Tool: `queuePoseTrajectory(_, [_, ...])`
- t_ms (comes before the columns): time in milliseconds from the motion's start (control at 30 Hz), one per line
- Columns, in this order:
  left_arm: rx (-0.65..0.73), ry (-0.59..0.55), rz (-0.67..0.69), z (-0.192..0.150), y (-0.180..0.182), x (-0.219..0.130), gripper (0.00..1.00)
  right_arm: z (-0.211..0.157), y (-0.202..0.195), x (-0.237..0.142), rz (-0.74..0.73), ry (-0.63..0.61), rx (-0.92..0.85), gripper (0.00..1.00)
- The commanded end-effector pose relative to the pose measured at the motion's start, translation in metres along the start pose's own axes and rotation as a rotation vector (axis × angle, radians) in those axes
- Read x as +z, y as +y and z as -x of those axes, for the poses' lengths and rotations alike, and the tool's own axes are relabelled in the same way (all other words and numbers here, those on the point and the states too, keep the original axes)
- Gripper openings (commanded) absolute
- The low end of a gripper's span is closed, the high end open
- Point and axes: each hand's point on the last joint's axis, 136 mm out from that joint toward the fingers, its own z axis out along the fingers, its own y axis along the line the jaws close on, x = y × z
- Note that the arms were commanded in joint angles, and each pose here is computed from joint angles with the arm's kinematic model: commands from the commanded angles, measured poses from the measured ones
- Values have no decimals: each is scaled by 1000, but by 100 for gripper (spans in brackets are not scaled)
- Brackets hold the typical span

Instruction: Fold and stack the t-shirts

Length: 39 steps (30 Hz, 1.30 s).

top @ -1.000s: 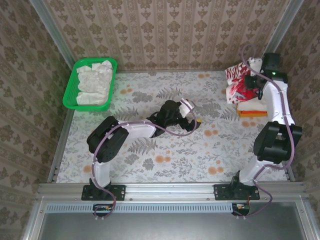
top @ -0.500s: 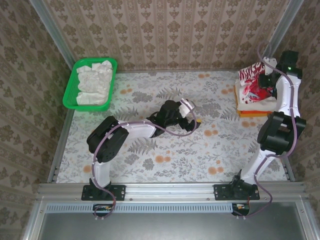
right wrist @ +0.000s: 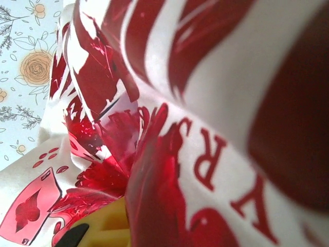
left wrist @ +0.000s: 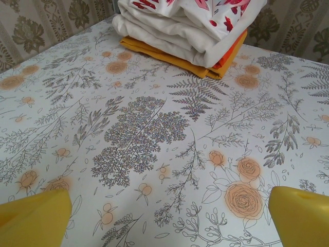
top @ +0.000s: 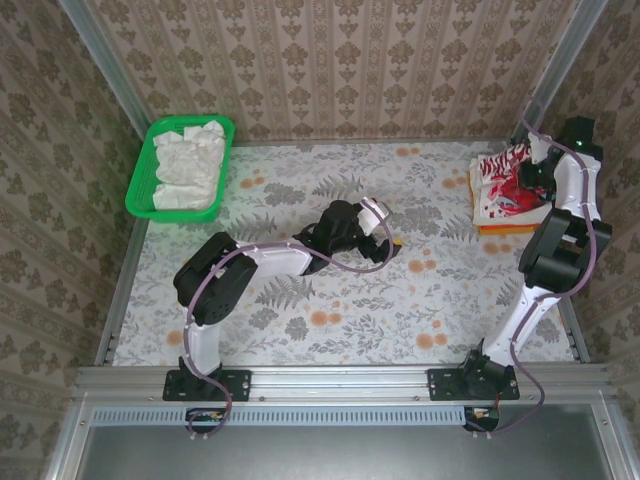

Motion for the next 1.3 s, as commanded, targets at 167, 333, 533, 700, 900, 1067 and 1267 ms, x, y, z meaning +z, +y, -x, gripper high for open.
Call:
queuePoseTrajectory(167, [10, -10, -11, -3, -3, 4, 100, 21, 20, -8, 130, -96, -21, 0])
queuePoseTrajectory(333, [13, -15, -8, 0, -3, 3, 100, 31, 27, -36, 146, -148, -17, 0])
queuePoseTrajectory(533, [12, -24, -12, 0, -1, 3, 100, 39, 32, -58, 152, -181, -33, 0])
queuePoseTrajectory(700, [3, -31, -18, 2, -3, 2, 100, 22, 18, -31, 102, -89, -16, 0])
queuePoseTrajectory(900, [10, -24, -4, -1, -2, -4, 100, 9, 17, 3, 116, -38, 7, 0])
queuePoseTrajectory(1067, [6, -26, 0, -2, -1, -5, 100, 6, 2, 11, 41, -20, 29, 22])
queuePoseTrajectory(1267, [6, -33, -6, 2, -1, -3, 100, 17, -17, -25, -108, -96, 60, 83])
